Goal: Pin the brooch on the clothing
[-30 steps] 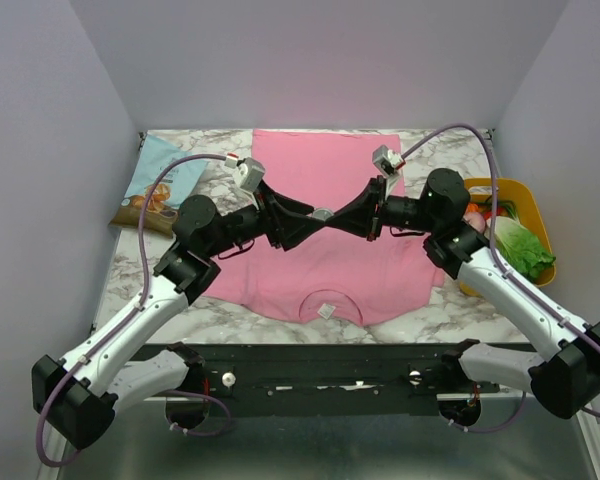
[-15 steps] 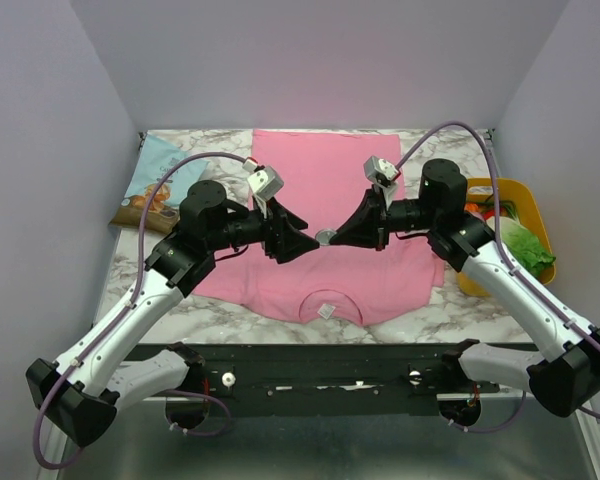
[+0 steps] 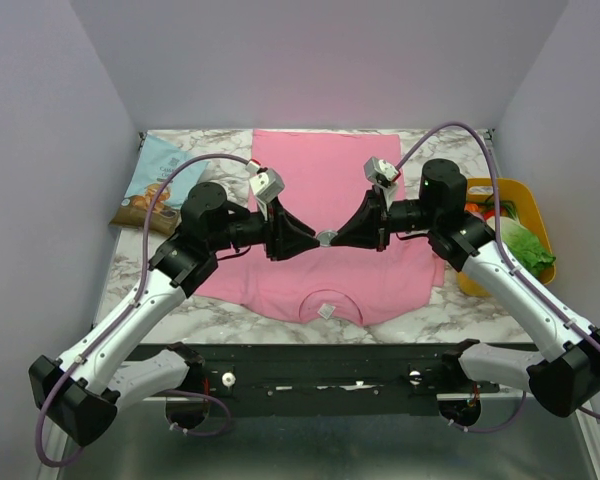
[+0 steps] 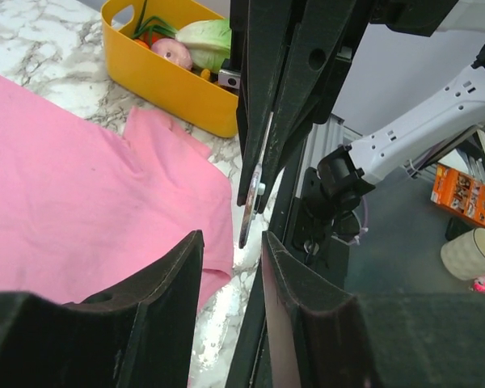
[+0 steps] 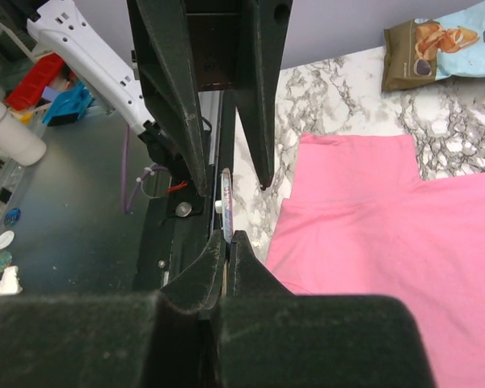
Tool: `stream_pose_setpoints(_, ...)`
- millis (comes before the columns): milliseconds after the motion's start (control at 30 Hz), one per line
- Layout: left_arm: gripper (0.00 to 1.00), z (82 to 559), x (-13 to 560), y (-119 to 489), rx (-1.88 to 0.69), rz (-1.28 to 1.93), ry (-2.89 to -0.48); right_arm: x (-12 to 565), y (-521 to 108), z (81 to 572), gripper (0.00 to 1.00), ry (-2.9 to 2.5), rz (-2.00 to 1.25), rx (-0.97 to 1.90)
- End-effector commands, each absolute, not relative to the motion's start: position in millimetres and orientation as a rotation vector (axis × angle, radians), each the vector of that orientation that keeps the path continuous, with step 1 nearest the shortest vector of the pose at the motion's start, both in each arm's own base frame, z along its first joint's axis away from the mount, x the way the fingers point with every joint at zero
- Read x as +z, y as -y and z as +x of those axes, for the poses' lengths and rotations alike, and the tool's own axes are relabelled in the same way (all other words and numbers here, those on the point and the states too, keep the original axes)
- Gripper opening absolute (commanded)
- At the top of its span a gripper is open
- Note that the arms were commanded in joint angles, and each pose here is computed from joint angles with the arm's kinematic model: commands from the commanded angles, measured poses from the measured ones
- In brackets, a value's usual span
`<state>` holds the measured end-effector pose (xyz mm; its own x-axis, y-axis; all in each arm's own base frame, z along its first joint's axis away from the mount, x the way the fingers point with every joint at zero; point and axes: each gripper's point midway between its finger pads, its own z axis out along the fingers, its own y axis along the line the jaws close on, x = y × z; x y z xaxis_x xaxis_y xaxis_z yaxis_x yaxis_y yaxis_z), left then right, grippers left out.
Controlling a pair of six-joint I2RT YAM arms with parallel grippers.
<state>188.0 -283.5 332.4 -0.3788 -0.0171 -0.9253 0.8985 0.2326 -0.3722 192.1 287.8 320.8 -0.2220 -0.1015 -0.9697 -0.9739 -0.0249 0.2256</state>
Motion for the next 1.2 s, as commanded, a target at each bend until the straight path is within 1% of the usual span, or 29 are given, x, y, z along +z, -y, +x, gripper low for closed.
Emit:
stream_pose_setpoints(0, 0.42, 182, 331, 288, -1.355, 0.861, -1.591, 330, -287, 188, 0.01, -1.403, -1.214, 1.363)
stream_pose_setpoints(33, 0.36, 183, 334, 289, -1.359, 0.861, -1.571, 330, -287, 188, 0.01, -1.404, -1.213, 1.361)
stream_pose_setpoints(67, 0.33, 182, 335, 290, -1.372, 0.854, -1.573, 330, -287, 188, 0.01, -1.405, -1.212, 1.362)
stream_pose_setpoints(300, 0.27, 185, 335, 292, -1.391, 0.836, -1.562, 325, -288, 189, 0.01, -1.417, -1.214, 1.374)
stream_pose_setpoints(333, 0.21, 183, 338, 293, -1.399, 0.843, -1.545, 326, -288, 189, 0.01, -1.416, -1.214, 1.376)
stream_pose_setpoints(400, 0.11, 183, 335, 294, -1.416, 0.835, -1.554, 324, -289, 190, 0.01, -1.423, -1.214, 1.378)
stream_pose_setpoints(433, 0.01, 184, 335, 295, -1.417, 0.833, -1.553, 323, -289, 190, 0.01, -1.425, -1.213, 1.377)
stream_pose_setpoints(567, 0.0, 184, 331, 296, -1.421, 0.827, -1.569, 324, -289, 194, 0.02, -1.439, -1.193, 1.359)
stream_pose_setpoints(600, 0.0, 184, 331, 295, -1.417, 0.821, -1.57, 325, -289, 196, 0.08, -1.446, -1.181, 1.352)
stream_pose_setpoints(633, 0.0, 185, 330, 295, -1.411, 0.81, -1.577, 325, -289, 201, 0.24, -1.459, -1.158, 1.323)
stream_pose_setpoints(700, 0.0, 190, 332, 291, -1.372, 0.762, -1.572, 327, -287, 207, 0.39, -1.474, -1.12, 1.283)
stream_pose_setpoints(733, 0.0, 192, 335, 290, -1.359, 0.739, -1.563, 328, -286, 215, 0.53, -1.492, -1.081, 1.236)
stream_pose_setpoints(767, 0.0, 193, 340, 287, -1.356, 0.697, -1.559, 329, -284, 218, 0.6, -1.498, -1.062, 1.215)
stream_pose_setpoints(800, 0.0, 203, 339, 283, -1.32, 0.618, -1.574, 334, -281, 218, 0.66, -1.496, -1.037, 1.191)
stream_pose_setpoints(833, 0.0, 207, 344, 281, -1.315, 0.578, -1.556, 335, -278, 228, 0.84, -1.516, -0.98, 1.133)
stream_pose_setpoints(900, 0.0, 211, 348, 276, -1.316, 0.487, -1.546, 343, -270, 225, 0.98, -1.495, -0.906, 1.108)
stream_pose_setpoints(933, 0.0, 214, 356, 273, -1.307, 0.448, -1.501, 353, -266, 234, 1.0, -1.46, -0.835, 1.058)
stream_pose_setpoints(1033, 0.0, 220, 356, 264, -1.276, 0.37, -1.446, 366, -261, 234, 1.0, -1.403, -0.749, 1.063)
stream_pose_setpoints(1167, 0.0, 219, 357, 259, -1.274, 0.346, -1.401, 366, -271, 232, 1.0, -1.397, -0.74, 1.167)
